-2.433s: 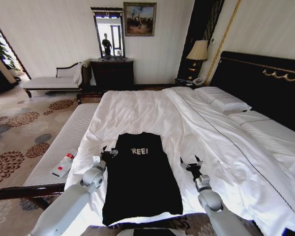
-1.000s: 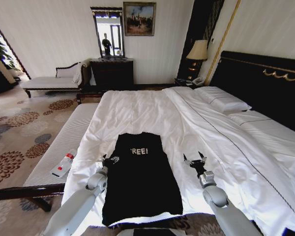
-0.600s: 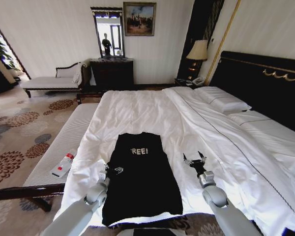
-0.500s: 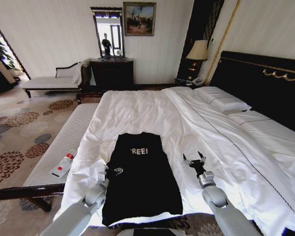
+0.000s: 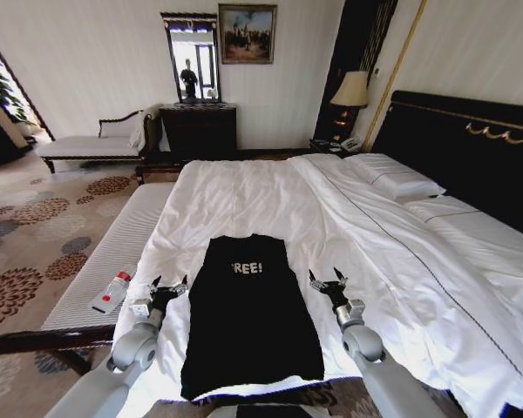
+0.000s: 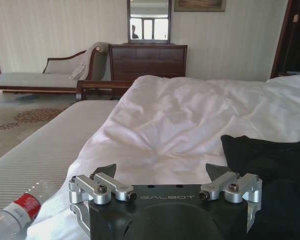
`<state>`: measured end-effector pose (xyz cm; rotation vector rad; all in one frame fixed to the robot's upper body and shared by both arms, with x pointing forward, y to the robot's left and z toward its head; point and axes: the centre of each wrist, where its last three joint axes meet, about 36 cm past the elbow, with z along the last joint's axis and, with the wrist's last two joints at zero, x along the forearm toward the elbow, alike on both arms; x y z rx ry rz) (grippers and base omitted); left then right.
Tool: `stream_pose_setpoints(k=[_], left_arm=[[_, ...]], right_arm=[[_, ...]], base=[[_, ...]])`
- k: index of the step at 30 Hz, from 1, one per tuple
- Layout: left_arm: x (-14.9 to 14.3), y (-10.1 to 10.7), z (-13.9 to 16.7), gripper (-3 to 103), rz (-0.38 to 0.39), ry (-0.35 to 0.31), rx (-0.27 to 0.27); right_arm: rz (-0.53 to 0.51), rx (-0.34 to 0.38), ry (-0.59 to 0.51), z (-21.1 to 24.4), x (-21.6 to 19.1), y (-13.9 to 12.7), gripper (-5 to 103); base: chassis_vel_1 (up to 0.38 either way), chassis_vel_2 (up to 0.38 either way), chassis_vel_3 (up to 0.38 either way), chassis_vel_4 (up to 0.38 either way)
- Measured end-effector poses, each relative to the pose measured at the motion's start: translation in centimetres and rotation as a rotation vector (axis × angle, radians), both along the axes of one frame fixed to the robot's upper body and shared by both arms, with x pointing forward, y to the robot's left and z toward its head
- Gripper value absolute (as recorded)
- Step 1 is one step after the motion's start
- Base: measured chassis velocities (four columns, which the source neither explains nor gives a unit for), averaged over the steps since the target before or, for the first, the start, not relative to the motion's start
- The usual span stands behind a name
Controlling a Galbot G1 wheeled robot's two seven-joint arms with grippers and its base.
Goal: Fold the clothes on the bed.
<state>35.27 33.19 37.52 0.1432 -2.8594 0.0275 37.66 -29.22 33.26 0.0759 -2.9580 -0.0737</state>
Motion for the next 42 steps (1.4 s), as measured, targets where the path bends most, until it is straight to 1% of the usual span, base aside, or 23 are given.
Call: stream_pose_setpoints(k=[2, 4, 5, 9, 11, 14, 15, 17, 19, 21, 22, 24, 25, 27, 29, 30, 31, 32, 33, 35, 36, 39, 42], left_arm=[[-0.1, 0.8, 0.1, 100, 0.029, 0.018, 0.069], [0.0, 1.3, 0.0, 100, 0.036, -0.001, 0.096], [0.0, 1.3, 0.0, 100, 0.036, -0.001, 0.096], [1.2, 2.9, -0.5, 100, 0.04, -0.036, 0.089], [1.7, 3.4, -0.9, 100, 0.044, -0.035, 0.088], [4.6, 4.6, -1.3, 100, 0.046, -0.04, 0.072], [4.6, 4.6, -1.3, 100, 0.046, -0.04, 0.072], [7.3, 4.5, -1.3, 100, 0.067, -0.05, 0.054], [10.3, 4.0, -1.3, 100, 0.084, -0.035, 0.009], [10.3, 4.0, -1.3, 100, 0.084, -0.035, 0.009], [13.2, 3.6, -1.5, 100, 0.083, -0.015, -0.049], [15.8, 3.3, -1.5, 100, 0.053, 0.01, -0.119], [15.8, 3.3, -1.5, 100, 0.053, 0.01, -0.119], [18.1, 3.3, -1.4, 100, 0.02, 0.036, -0.172], [19.5, 3.3, -1.6, 100, -0.001, 0.052, -0.202], [20.8, 3.2, -1.9, 100, -0.03, 0.063, -0.237], [20.8, 3.2, -1.9, 100, -0.03, 0.063, -0.237], [21.5, 3.0, -2.0, 100, -0.052, 0.069, -0.26], [22.3, 2.5, -2.1, 100, -0.08, 0.074, -0.285], [23.3, 0.9, -2.2, 100, -0.128, 0.079, -0.327], [23.3, 0.9, -2.2, 100, -0.128, 0.079, -0.327], [23.2, -0.9, -2.1, 100, -0.155, 0.08, -0.362], [23.0, -1.3, -2.1, 100, -0.156, 0.084, -0.364]], right_arm=[[-0.092, -0.003, 0.041, 1.0, -0.2, 0.7, 100], [-0.157, -0.037, 0.048, 1.3, -0.6, 0.4, 100], [-0.157, -0.037, 0.048, 1.3, -0.6, 0.4, 100], [-0.188, -0.153, 0.054, 2.1, -1.9, -2.6, 100], [-0.184, -0.168, 0.053, 2.3, -2.1, -3.3, 100], [-0.147, -0.172, 0.049, 2.9, -0.6, -4.8, 100], [-0.147, -0.172, 0.049, 2.9, -0.6, -4.8, 100], [-0.101, -0.157, 0.073, 2.9, 1.9, -6.2, 100], [-0.027, -0.097, 0.144, 3.7, 5.0, -6.8, 100], [-0.027, -0.097, 0.144, 3.7, 5.0, -6.8, 100], [0.053, 0.016, 0.217, 4.4, 8.7, -6.0, 100], [0.133, 0.151, 0.295, 4.4, 13.1, -4.7, 100], [0.133, 0.151, 0.295, 4.4, 13.1, -4.7, 100], [0.198, 0.237, 0.289, 5.8, 18.5, -3.7, 100], [0.233, 0.298, 0.302, 6.0, 21.3, -2.7, 100], [0.274, 0.359, 0.315, 5.5, 23.5, -1.5, 100], [0.274, 0.359, 0.315, 5.5, 23.5, -1.5, 100], [0.305, 0.398, 0.317, 5.2, 24.7, -0.5, 100], [0.329, 0.437, 0.32, 4.8, 25.7, 0.3, 100], [0.322, 0.483, 0.324, 3.8, 26.8, 0.6, 100], [0.322, 0.483, 0.324, 3.8, 26.8, 0.6, 100], [0.294, 0.522, 0.322, 1.7, 27.9, 0.9, 100], [0.278, 0.521, 0.312, 0.9, 28.5, 0.6, 100]], base=[[0.0, 0.0, 0.0, 0.0], [0.0, 0.0, 0.0, 0.0], [0.0, 0.0, 0.0, 0.0], [0.0, 0.0, 0.0, 0.0], [0.0, 0.0, 0.0, 0.0], [0.0, 0.0, 0.0, 0.0], [0.0, 0.0, 0.0, 0.0], [0.0, 0.0, 0.0, 0.0], [0.0, 0.0, 0.0, 0.0], [0.0, 0.0, 0.0, 0.0], [0.0, 0.0, 0.0, 0.0], [0.0, 0.0, 0.0, 0.0], [0.0, 0.0, 0.0, 0.0], [0.0, 0.0, 0.0, 0.0], [0.0, 0.0, 0.0, 0.0], [0.0, 0.0, 0.0, 0.0], [0.0, 0.0, 0.0, 0.0], [0.0, 0.0, 0.0, 0.0], [0.0, 0.0, 0.0, 0.0], [0.0, 0.0, 0.0, 0.0], [0.0, 0.0, 0.0, 0.0], [0.0, 0.0, 0.0, 0.0], [0.0, 0.0, 0.0, 0.0]])
